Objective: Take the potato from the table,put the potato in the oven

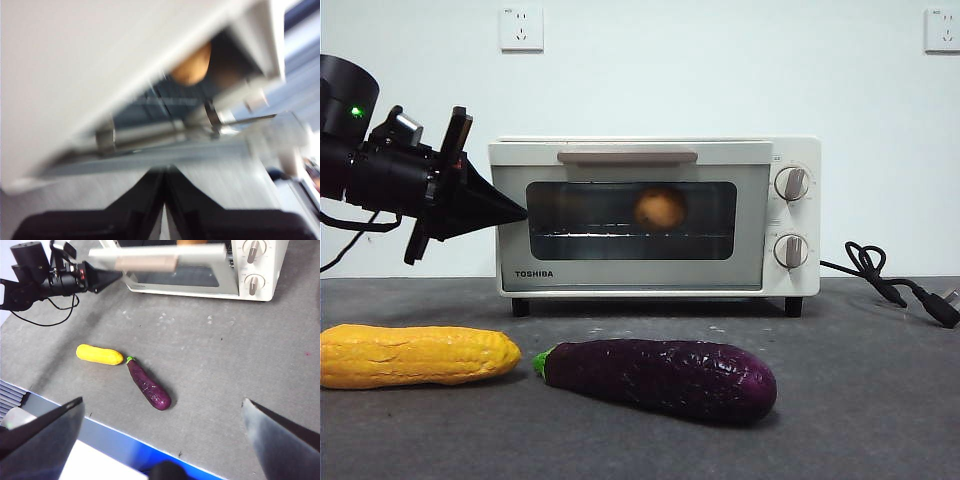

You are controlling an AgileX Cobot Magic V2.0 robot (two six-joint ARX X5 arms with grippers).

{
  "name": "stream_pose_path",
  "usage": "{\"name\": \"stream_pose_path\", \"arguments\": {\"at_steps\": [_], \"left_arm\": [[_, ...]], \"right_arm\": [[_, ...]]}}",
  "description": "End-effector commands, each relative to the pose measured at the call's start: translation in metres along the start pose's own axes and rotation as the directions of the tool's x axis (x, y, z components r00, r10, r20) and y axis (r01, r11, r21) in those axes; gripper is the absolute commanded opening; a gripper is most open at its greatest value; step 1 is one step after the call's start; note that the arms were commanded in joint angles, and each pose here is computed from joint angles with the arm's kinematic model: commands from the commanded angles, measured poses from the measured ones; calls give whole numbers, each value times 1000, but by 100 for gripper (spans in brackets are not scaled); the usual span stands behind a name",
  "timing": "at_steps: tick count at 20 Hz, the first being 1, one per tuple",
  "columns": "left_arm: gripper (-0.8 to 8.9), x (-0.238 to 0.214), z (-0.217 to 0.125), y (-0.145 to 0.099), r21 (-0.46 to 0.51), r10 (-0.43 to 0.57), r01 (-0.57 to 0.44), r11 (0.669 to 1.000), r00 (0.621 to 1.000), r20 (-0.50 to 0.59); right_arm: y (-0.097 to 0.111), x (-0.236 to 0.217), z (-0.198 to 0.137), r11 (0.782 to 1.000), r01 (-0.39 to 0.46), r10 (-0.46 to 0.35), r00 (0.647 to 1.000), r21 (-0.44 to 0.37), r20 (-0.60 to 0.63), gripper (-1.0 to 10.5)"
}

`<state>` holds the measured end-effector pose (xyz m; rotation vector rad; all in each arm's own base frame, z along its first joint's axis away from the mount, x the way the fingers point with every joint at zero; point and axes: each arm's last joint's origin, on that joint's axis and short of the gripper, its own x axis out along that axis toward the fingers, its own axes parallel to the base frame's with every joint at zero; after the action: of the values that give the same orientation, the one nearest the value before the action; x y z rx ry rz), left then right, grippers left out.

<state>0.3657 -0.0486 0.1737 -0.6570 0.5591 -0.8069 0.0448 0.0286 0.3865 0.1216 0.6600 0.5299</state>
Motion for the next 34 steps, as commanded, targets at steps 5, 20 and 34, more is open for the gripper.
{"name": "stream_pose_path", "arguments": {"at_steps": [5, 20, 34], "left_arm": [[-8, 2, 3, -6, 10, -20, 20, 1000, 1000, 15], [-7, -108, 2, -186, 368, 237, -253, 895, 967, 91], [-8, -212, -60, -260, 473, 406, -394, 788, 910, 81]], "right_arm": [[0, 0, 0, 1000, 0, 0, 1000, 4, 5, 566], [0, 8, 5, 992, 4, -6, 1000, -129, -20, 566], [2, 42, 27, 987, -2, -8, 998, -163, -62, 311]]}}
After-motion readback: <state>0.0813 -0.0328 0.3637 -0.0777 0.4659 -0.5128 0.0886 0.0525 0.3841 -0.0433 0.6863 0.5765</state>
